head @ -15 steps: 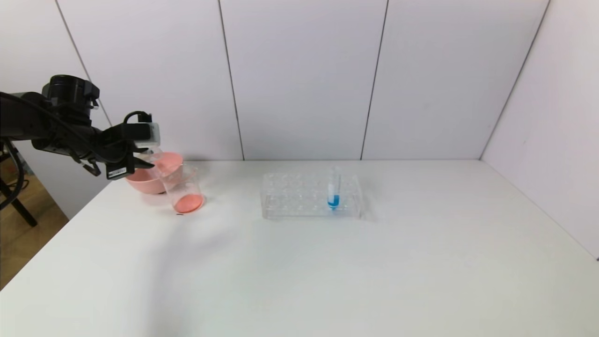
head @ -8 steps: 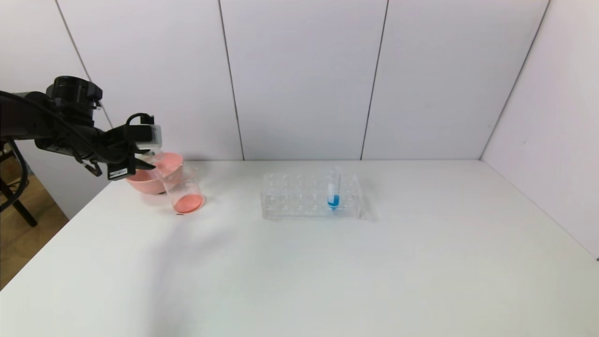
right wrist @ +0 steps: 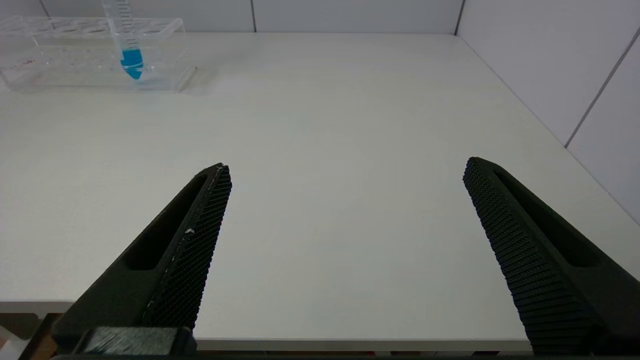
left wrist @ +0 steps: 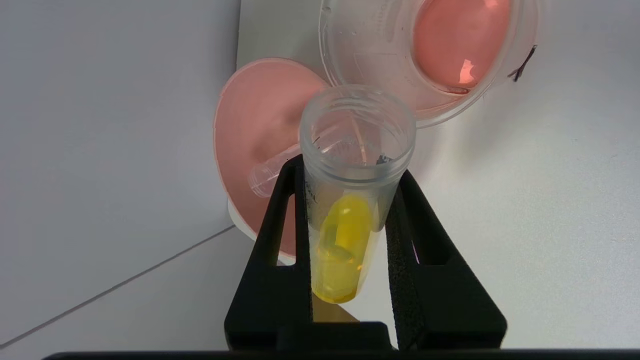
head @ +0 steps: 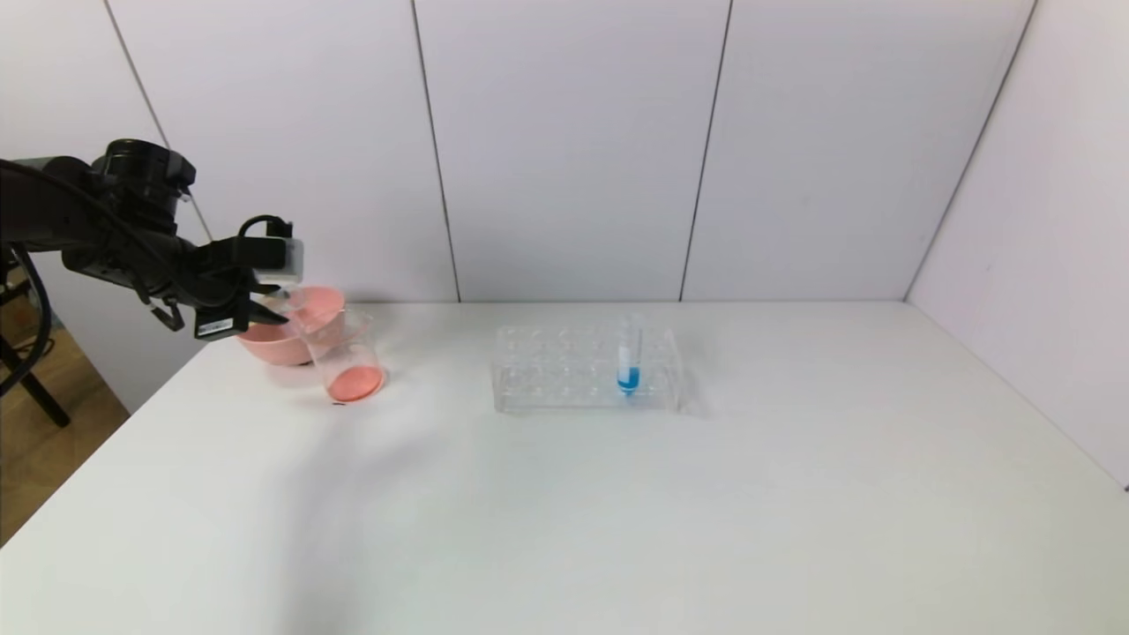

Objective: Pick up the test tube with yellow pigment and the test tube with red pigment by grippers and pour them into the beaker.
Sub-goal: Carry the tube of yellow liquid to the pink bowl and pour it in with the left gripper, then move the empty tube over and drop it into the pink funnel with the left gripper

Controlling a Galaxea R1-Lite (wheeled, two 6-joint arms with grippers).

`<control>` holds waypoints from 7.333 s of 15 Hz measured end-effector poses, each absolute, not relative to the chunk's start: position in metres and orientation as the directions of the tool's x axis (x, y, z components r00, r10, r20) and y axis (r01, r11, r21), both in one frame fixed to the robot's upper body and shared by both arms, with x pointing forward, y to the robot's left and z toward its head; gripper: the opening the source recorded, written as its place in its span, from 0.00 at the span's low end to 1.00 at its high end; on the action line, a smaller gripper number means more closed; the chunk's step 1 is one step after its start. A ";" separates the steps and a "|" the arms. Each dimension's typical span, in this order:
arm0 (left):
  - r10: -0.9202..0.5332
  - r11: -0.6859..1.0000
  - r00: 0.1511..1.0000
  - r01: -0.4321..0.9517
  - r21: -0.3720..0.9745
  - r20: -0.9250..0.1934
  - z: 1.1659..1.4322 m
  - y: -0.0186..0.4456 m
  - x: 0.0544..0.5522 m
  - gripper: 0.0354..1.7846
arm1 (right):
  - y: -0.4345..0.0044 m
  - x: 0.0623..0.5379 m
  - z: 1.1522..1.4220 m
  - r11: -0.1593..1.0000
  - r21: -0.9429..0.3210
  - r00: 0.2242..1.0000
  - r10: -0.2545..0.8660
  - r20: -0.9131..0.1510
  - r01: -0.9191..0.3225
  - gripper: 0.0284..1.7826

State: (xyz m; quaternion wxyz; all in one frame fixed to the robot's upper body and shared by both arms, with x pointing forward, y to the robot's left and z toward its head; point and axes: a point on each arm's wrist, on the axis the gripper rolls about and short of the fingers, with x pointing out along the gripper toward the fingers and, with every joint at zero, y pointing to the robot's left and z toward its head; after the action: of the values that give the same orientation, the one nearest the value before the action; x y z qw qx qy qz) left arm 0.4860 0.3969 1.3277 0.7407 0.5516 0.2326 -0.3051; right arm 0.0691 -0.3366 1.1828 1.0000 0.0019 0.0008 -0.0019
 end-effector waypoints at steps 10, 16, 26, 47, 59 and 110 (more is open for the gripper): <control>-0.125 0.186 0.672 0.738 0.649 -0.729 1.332 0.393 0.489 0.23 | -0.337 0.069 1.183 1.000 0.004 1.000 -0.004 -0.002 0.004 0.95; -0.125 0.186 0.671 0.740 0.647 -0.731 1.333 0.392 0.490 0.23 | -0.337 0.069 1.183 1.000 0.005 1.000 -0.004 -0.002 0.004 0.95; -0.053 0.175 0.641 0.761 0.625 -0.766 1.333 0.384 0.494 0.23 | -0.337 0.069 1.183 1.000 0.004 1.000 -0.004 -0.002 0.004 0.95; 0.126 0.112 0.634 0.755 0.646 -0.763 1.333 0.361 0.499 0.23 | -0.337 0.069 1.183 1.000 0.004 1.000 -0.005 -0.002 0.005 0.95; 0.157 0.096 0.636 0.752 0.652 -0.756 1.335 0.353 0.499 0.23 | -0.337 0.069 1.183 1.000 0.005 1.000 -0.005 -0.002 0.005 0.95; 0.150 0.239 0.680 0.680 0.693 -0.718 1.356 0.329 0.485 0.23 | -0.337 0.069 1.183 1.000 0.005 1.000 -0.004 -0.002 0.004 0.95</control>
State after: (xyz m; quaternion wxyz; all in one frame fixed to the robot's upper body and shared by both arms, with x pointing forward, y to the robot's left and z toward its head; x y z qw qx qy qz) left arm 0.4852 0.3293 1.3563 0.7036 0.5873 0.3530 -0.1883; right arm 0.0691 -0.3366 1.1828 1.0000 0.0023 0.0008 -0.0021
